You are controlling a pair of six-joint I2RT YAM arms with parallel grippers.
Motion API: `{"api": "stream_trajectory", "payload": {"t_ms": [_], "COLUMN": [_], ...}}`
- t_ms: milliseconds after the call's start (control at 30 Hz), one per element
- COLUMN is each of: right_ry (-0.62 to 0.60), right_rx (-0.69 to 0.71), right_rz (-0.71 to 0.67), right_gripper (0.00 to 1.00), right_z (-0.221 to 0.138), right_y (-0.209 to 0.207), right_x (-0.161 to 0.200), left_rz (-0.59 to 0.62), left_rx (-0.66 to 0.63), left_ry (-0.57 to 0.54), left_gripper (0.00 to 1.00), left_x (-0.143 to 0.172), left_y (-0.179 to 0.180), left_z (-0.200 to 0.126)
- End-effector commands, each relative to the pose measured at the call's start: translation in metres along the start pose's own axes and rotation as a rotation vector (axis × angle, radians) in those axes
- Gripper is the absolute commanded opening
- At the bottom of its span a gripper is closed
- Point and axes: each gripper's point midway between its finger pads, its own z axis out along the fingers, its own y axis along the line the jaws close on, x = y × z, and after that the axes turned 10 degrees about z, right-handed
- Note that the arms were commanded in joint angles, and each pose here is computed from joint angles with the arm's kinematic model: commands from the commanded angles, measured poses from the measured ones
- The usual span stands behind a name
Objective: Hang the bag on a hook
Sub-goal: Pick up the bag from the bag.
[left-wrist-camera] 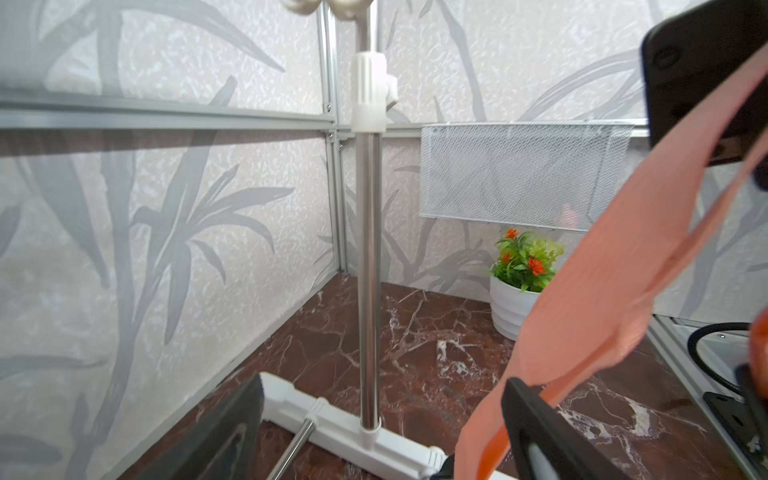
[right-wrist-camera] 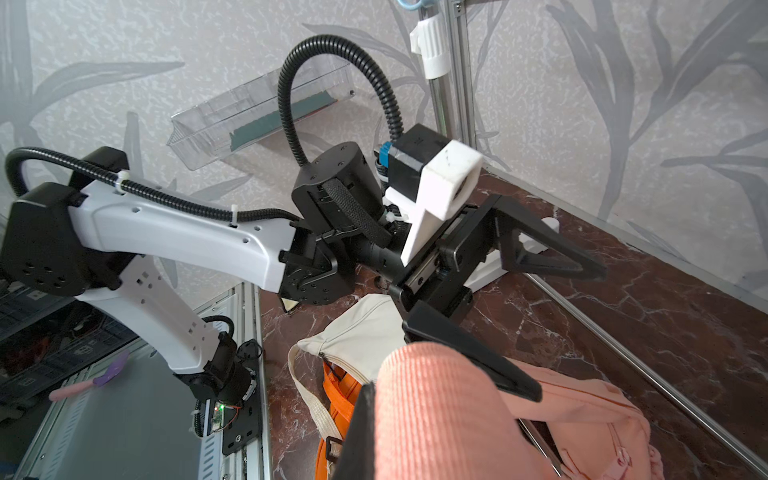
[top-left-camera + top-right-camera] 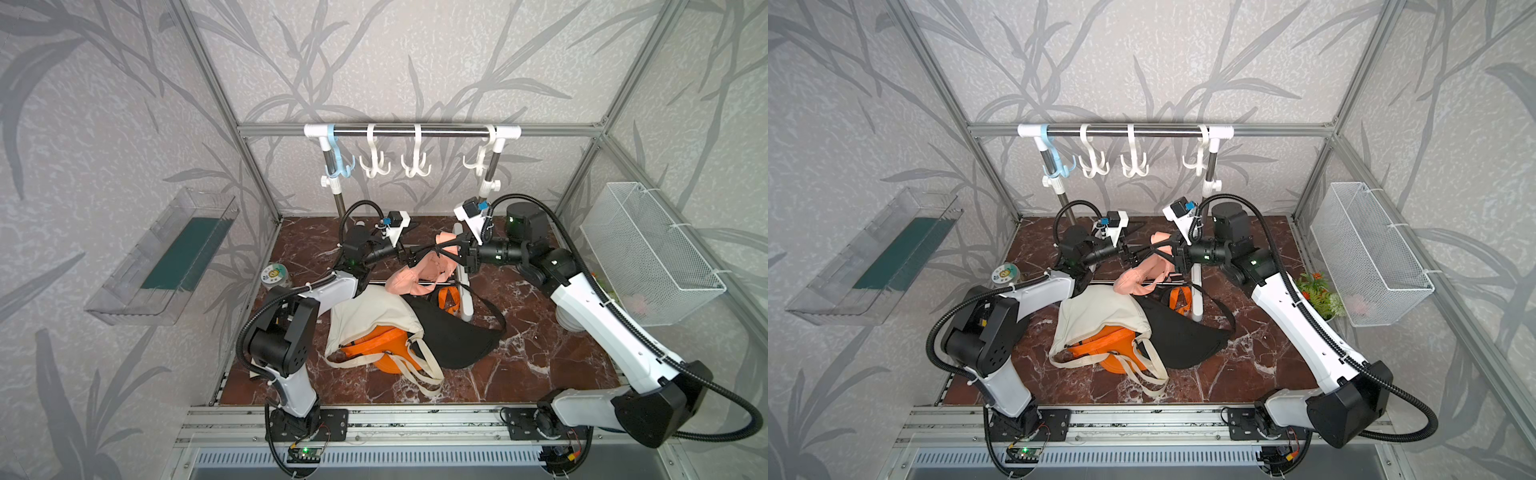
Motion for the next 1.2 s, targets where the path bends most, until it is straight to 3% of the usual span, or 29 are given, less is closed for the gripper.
{"api": "stream_trajectory", "payload": {"t_ms": [0, 300, 500, 533, 633, 700, 733, 933, 1167], "right_ry": [-0.015, -0.013, -0.018, -0.015, -0.013, -0.011, -0.015, -0.104, -0.152], "right_rx": [-0.097, -0.236, -0.263, -0.269, -0.249, -0.175, -0.116, 0.268, 0.571], "right_rz": [-0.044, -0.041, -0.043, -0.038, -0.019, 0.001, 0.019, 0.207, 0.203], "right_gripper": [0.00, 0.00, 0.00, 0.00, 0.00, 0.00, 0.00, 0.00, 0.00], "right_z": [-0.005, -0.005, -0.008, -0.010, -0.012, -0.013, -0.016, -0.059, -0.109], "right_y": [0.019, 0.036, 0.043, 0.045, 0.044, 0.034, 0.025, -0.046, -0.065], "right_x": [-0.011, -0.016, -0.018, -0.017, -0.013, -0.009, -0.007, -0.003, -0.008], "left_rz": [0.049, -0.046, -0.066, -0.066, -0.049, -0.032, -0.032, 0.097, 0.155], "left_rx": [0.181, 0.328, 0.303, 0.296, 0.270, 0.239, 0.176, -0.060, -0.145], "left_ry": [-0.105, -0.100, -0.110, -0.119, -0.143, -0.155, -0.157, -0.170, -0.161], "left_gripper": [0.90, 0.89, 0.88, 0.83, 0.49, 0.03, 0.00, 0.00, 0.00], "left_x": [-0.032, -0.026, -0.017, -0.018, -0.024, -0.032, -0.036, -0.076, -0.128], "left_y": [-0.033, -0.075, -0.070, -0.067, -0.056, -0.047, -0.035, 0.006, 0.011], "left_z": [0.003, 0.011, 0.029, 0.031, 0.036, 0.035, 0.034, 0.025, 0.035]}}
